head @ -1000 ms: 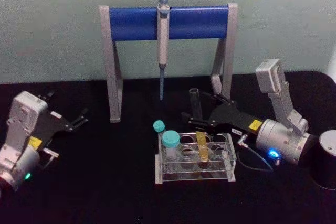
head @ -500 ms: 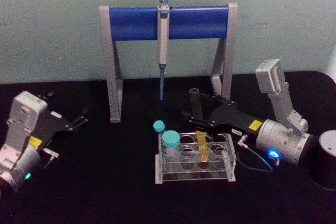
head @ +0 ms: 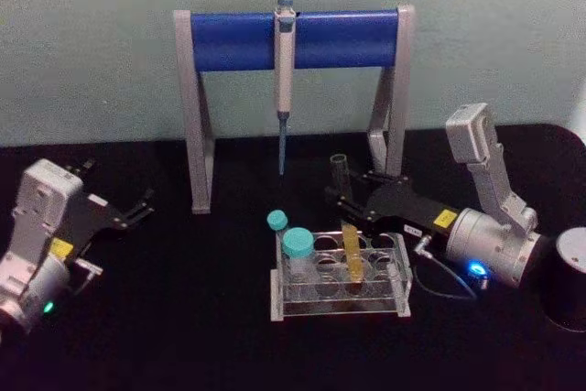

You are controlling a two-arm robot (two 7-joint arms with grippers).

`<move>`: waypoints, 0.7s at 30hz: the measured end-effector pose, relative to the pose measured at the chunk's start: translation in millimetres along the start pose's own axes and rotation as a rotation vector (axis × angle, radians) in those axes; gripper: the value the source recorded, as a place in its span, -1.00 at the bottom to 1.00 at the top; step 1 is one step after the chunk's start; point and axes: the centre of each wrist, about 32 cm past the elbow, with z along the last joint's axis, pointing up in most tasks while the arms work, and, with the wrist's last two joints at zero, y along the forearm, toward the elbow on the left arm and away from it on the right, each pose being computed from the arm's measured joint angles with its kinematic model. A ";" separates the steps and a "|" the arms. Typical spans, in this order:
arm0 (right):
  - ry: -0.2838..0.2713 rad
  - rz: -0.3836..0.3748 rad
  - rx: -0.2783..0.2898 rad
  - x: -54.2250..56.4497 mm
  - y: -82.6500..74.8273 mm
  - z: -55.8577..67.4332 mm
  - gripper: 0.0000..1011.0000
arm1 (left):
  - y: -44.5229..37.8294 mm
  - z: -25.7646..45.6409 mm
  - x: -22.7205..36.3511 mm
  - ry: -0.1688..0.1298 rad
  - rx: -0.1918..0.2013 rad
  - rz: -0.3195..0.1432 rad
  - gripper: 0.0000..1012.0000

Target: Pick up the test tube from the test tube rack, shake it, then place it back into the test tube rack.

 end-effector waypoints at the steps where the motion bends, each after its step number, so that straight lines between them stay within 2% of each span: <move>1: 0.000 0.000 0.000 0.0 0.0 0.0 -0.13 | 0.0 0.0 0.0 0.000 0.000 0.000 0.98; 2: 0.000 0.000 0.000 0.0 0.0 0.0 -0.17 | 0.0 0.0 0.0 0.000 0.000 0.000 0.98; 3: 0.000 0.000 0.000 0.0 0.0 0.0 -0.30 | 0.0 0.0 0.0 0.000 0.000 0.000 0.98; 8: 0.000 0.000 0.000 0.0 0.0 0.0 -0.54 | 0.0 0.0 0.0 0.000 0.000 0.000 0.98; 21: 0.000 0.000 0.000 0.0 0.0 0.0 -0.55 | 0.0 0.0 0.0 0.000 0.000 0.000 0.98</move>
